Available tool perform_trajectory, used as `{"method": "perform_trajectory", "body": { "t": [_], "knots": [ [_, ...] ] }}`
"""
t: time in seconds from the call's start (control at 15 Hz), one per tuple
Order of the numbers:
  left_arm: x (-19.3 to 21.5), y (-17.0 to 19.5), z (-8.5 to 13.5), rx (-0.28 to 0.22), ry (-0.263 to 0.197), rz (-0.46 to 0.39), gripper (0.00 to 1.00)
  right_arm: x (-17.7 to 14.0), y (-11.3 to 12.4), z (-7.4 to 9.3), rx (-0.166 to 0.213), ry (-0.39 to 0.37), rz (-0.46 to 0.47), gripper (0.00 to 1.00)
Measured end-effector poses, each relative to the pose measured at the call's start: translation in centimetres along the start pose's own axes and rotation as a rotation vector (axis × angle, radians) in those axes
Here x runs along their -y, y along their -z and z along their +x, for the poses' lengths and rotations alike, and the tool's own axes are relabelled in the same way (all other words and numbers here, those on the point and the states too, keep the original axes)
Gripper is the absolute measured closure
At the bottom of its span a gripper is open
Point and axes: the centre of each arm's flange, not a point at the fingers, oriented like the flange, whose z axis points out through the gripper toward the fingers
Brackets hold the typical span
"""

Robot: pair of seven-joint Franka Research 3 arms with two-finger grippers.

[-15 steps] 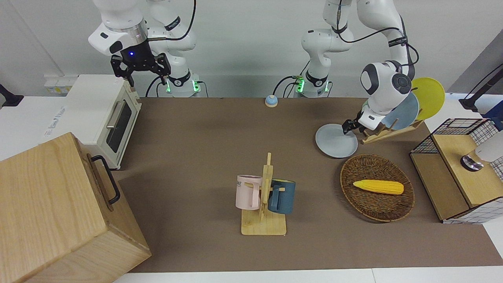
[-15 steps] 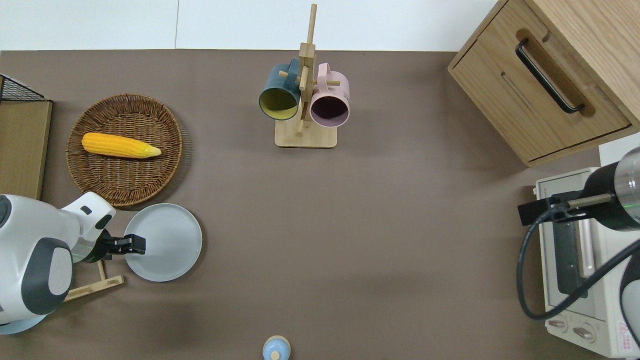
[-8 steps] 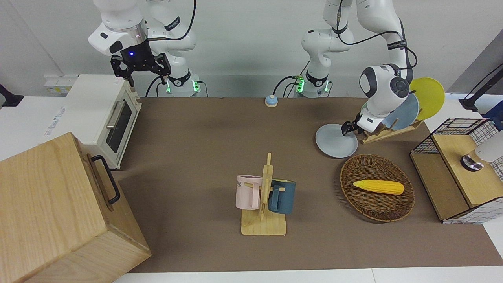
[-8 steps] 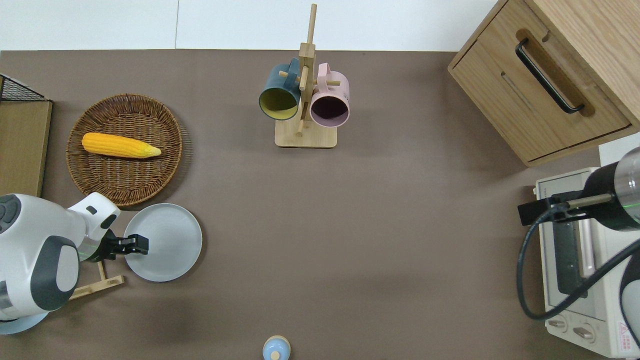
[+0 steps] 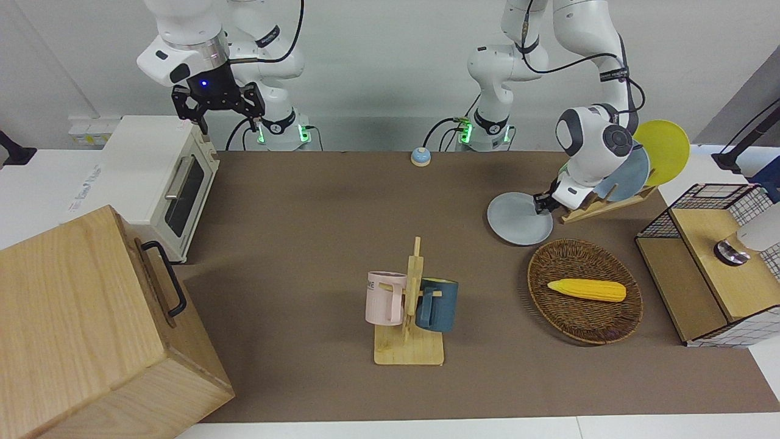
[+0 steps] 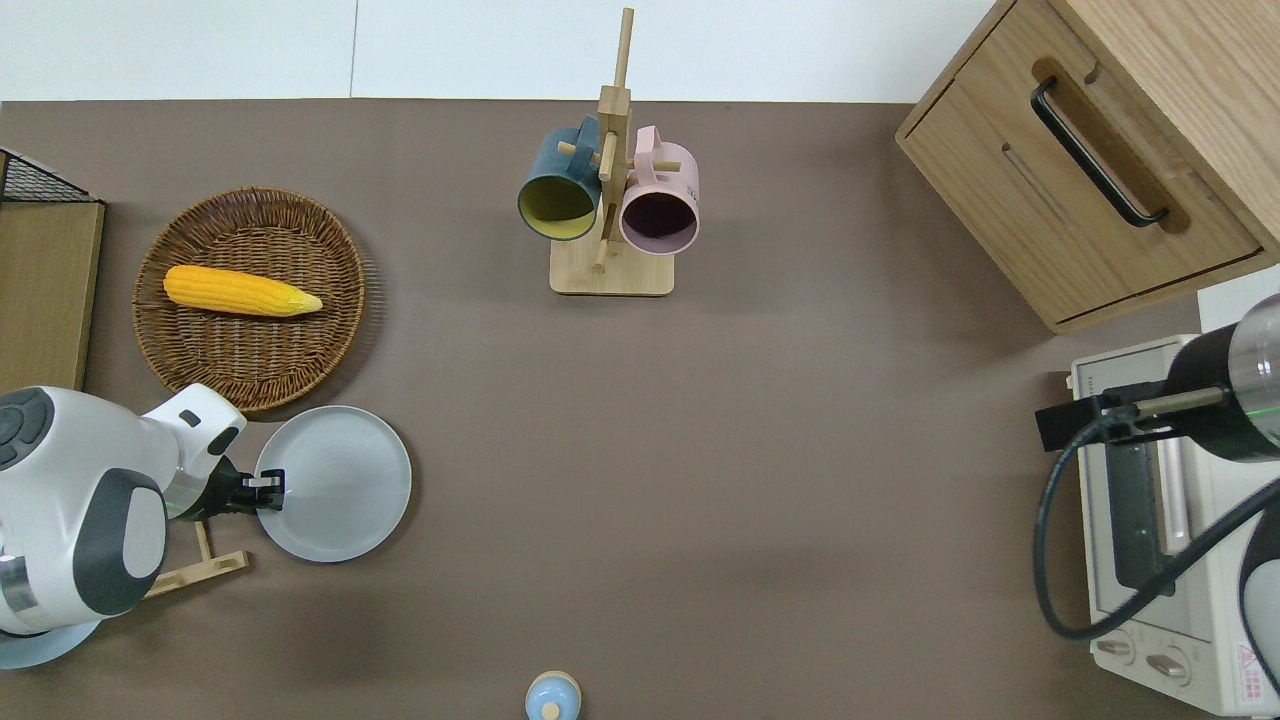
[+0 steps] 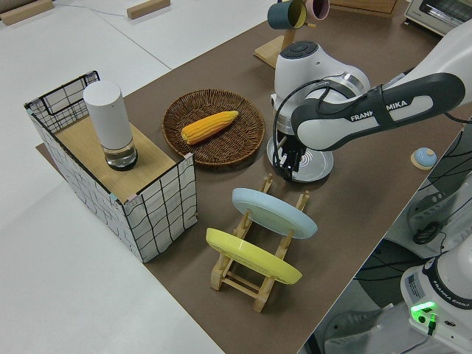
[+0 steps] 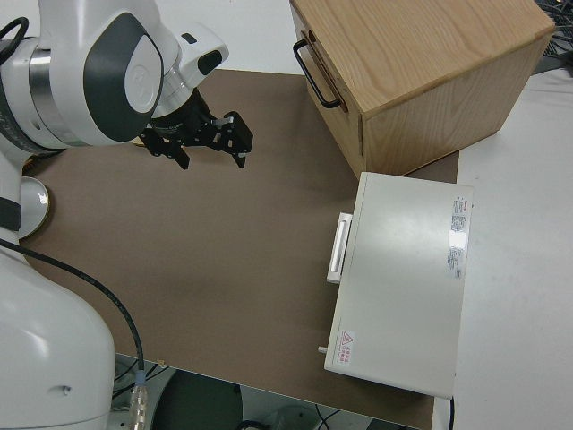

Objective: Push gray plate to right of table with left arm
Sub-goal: 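Push the gray plate across the table away from the left arm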

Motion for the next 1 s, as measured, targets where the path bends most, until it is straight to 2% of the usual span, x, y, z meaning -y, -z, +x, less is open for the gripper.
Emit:
{"method": "perform_trajectory", "body": {
  "t": [0.07,0.13,0.47,0.73,1.0],
  "knots": [
    [0.0,-0.1,0.0,0.001,0.000,0.000,0.82,0.0,0.0,0.0,0.000,0.000,0.000,0.00],
    [0.0,0.0,0.1,-0.004,0.002,-0.004,0.96,0.0,0.0,0.0,0.000,0.000,0.000,0.00],
    [-1.6,0.2,0.1,-0.009,-0.028,-0.006,0.96,0.0,0.0,0.0,0.000,0.000,0.000,0.00],
    [-7.6,-0.4,-0.5,0.003,-0.097,-0.017,0.97,0.0,0.0,0.0,0.000,0.000,0.000,0.00],
    [-13.7,-0.9,-1.9,0.015,-0.111,-0.038,0.97,0.0,0.0,0.0,0.000,0.000,0.000,0.00]
  ]
}}
